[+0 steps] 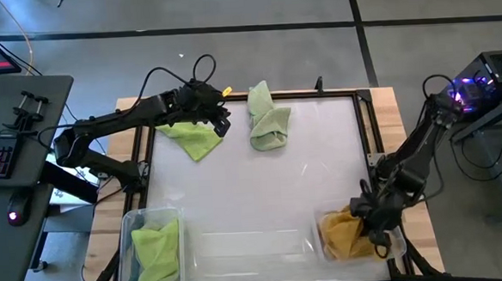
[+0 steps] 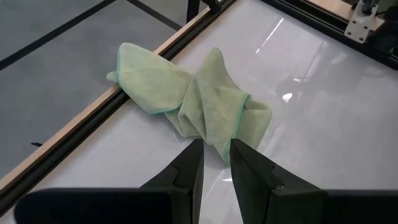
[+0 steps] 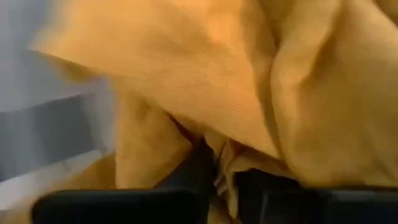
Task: Sort microfiber towel by color & place in baskets
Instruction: Put the yellow microfiber towel into the bottom transparent bin
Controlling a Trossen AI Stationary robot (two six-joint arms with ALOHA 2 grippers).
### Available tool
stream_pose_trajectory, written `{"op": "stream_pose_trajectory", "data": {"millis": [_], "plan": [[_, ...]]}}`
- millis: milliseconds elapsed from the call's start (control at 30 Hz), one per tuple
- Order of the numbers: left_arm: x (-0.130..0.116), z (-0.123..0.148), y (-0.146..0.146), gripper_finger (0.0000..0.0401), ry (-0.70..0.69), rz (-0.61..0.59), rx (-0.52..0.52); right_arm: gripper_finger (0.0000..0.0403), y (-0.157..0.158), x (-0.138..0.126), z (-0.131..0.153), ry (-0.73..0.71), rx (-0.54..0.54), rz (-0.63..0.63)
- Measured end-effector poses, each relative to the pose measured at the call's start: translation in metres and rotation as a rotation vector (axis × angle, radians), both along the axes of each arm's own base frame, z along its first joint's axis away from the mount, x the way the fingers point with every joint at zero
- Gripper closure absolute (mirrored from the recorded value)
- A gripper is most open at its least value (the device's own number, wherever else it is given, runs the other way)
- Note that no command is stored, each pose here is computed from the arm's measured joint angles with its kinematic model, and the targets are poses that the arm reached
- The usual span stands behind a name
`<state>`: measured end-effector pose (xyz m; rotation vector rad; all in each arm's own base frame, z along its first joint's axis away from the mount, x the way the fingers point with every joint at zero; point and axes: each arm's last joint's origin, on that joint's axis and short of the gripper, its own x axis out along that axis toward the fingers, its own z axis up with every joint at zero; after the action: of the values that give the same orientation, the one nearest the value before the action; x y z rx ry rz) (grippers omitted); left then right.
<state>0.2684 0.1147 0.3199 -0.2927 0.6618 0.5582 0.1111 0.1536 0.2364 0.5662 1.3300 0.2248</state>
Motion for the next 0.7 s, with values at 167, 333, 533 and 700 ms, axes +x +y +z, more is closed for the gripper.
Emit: {"op": "stream_pose_trajectory", "data": {"millis": [167,333,533,700], "plan": [[0.0,0.001,0.0,0.0337,-0.01,0.002,0.004,0.0289,0.001,0.001,0.008,-0.018,0.006,0.018],[0.003,0.004,0.001,0.0337,-0.048,0.007,0.013,0.0242,0.005,0.002,0.031,-0.01,0.064,0.03],[0.005,0.008,0.002,0.0337,-0.107,0.024,0.013,0.0245,0.01,0.002,0.071,-0.012,0.188,-0.047],[0.008,0.011,0.003,0.0337,-0.156,0.032,0.019,0.0263,0.003,0.001,0.09,-0.076,0.122,-0.109]]}}
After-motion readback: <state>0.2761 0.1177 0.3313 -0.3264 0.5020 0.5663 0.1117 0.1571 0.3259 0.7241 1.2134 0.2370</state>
